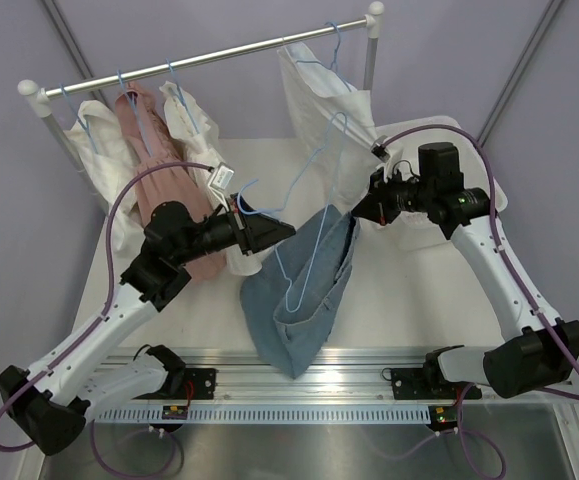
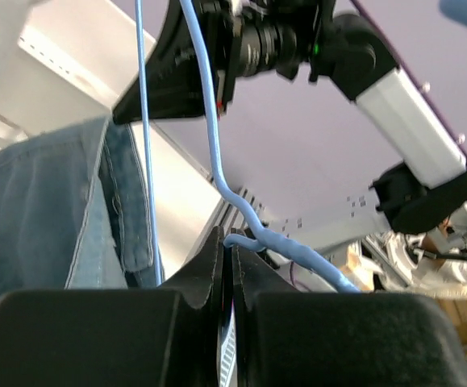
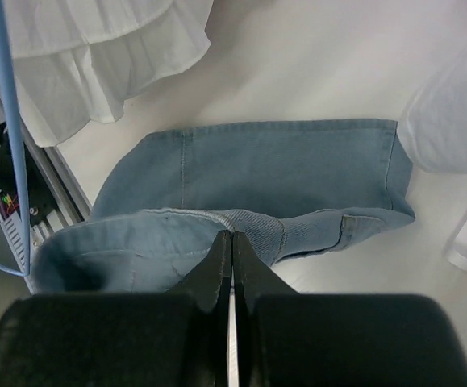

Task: Remove the skirt from the hanger

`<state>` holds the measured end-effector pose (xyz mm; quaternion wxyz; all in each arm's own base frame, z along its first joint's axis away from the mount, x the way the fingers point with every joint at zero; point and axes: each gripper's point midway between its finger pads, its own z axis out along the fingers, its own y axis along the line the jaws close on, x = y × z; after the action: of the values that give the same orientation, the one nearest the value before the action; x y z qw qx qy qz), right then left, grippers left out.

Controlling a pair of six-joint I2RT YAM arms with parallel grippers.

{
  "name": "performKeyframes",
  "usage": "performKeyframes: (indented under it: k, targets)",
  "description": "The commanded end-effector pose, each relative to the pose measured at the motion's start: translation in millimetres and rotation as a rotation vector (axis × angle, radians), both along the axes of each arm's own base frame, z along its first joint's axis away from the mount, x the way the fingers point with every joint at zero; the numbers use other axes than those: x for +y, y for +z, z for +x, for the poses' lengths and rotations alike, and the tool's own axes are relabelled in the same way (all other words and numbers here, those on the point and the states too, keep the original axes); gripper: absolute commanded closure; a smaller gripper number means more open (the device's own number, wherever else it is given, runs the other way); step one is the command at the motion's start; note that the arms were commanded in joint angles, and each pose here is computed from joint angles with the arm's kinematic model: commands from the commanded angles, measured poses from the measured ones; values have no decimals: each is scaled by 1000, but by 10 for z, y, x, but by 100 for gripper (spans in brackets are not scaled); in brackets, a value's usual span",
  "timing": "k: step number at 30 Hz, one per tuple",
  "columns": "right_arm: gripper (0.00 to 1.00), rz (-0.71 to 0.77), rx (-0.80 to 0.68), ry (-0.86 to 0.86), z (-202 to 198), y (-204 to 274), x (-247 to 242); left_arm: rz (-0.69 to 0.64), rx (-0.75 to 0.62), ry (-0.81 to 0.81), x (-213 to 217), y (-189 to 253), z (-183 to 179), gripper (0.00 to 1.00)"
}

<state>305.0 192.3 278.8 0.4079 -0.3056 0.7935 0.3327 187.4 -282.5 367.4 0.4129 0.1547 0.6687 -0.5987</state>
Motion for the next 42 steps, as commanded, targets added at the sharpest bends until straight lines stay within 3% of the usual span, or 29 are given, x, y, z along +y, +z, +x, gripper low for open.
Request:
performKeyframes:
  k: [1, 6, 10, 13, 19, 22, 31, 35, 42]
  targets:
    - [100, 21, -134, 28, 17, 238, 16, -155, -101, 71, -13, 562, 165, 100]
    - [100, -70, -104, 6, 73, -28, -96, -27, -70, 188, 99, 430, 322, 100]
    - [92, -80, -74, 71, -30, -219, -76, 95, -40, 305, 334, 242, 349, 100]
    - [75, -72, -72, 144, -146, -231, -37, 159, -8, 393, 509, 114, 382, 100]
    - [22, -77, -142, 179, -266, -59, -62, 240, 16, 495, 590, 149, 605, 100]
    - [5, -61, -193, 188, -364, 56, -107, 269, 7, 528, 535, 274, 802, 100]
    - [1, 19, -238, 234, -637, -7, -255, 242, 34, 657, 352, 757, 1566, 100]
    - [1, 68, -242, 258, -739, 74, -248, 237, 107, 702, 226, 638, 2047, 100]
    - [0, 92, -263, 263, -840, 100, -273, 163, 104, 814, 326, 871, 2591, 100]
